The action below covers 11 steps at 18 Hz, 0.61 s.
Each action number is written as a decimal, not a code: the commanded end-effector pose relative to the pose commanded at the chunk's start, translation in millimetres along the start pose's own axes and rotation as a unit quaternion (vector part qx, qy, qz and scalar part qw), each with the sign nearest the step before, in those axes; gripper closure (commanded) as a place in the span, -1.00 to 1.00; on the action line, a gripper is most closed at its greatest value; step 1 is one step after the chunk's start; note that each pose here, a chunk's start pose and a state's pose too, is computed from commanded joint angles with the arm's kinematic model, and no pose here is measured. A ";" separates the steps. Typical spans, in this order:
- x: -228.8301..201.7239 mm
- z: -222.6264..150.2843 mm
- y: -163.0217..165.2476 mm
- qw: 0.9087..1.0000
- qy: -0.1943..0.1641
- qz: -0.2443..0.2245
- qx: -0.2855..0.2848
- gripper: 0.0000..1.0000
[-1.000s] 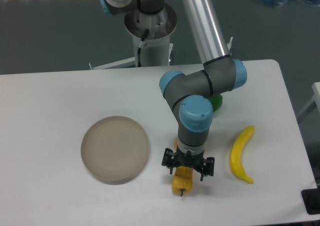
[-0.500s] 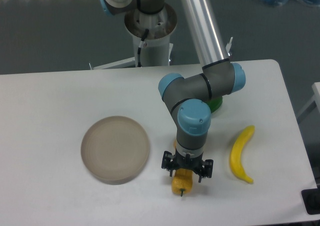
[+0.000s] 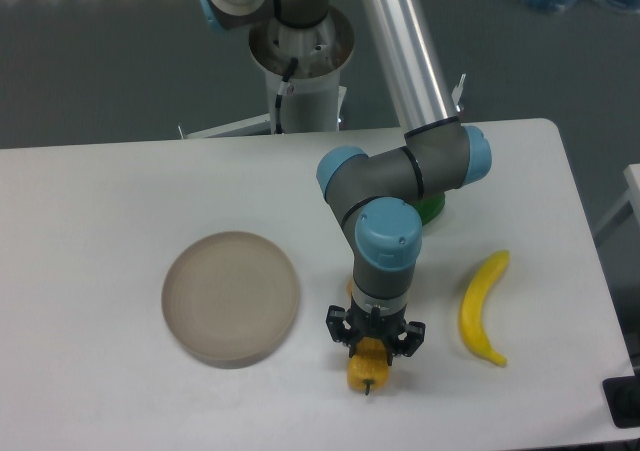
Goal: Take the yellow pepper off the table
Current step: 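Lower the gripper around the yellow pepper and close on it, then lift the held yellow pepper and carry it toward the banana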
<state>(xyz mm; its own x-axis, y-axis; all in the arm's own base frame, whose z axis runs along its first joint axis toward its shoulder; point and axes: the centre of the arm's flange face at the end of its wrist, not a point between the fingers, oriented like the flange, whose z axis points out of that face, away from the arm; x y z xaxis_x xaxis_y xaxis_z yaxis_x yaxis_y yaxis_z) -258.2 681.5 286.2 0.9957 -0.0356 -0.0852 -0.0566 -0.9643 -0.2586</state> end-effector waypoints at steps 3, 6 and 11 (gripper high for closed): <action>-25.7 -30.3 -11.7 0.999 -0.032 0.039 0.016 0.19; -60.1 -56.6 -1.1 0.997 -0.054 0.055 0.025 0.20; -90.4 -87.6 33.7 0.995 -0.069 0.070 0.020 0.20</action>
<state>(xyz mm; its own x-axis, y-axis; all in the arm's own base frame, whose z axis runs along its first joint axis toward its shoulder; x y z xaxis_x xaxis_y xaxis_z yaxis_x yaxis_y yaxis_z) -343.8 629.2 369.5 0.9585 -0.1288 -0.2542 -0.1989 -0.9411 -0.2735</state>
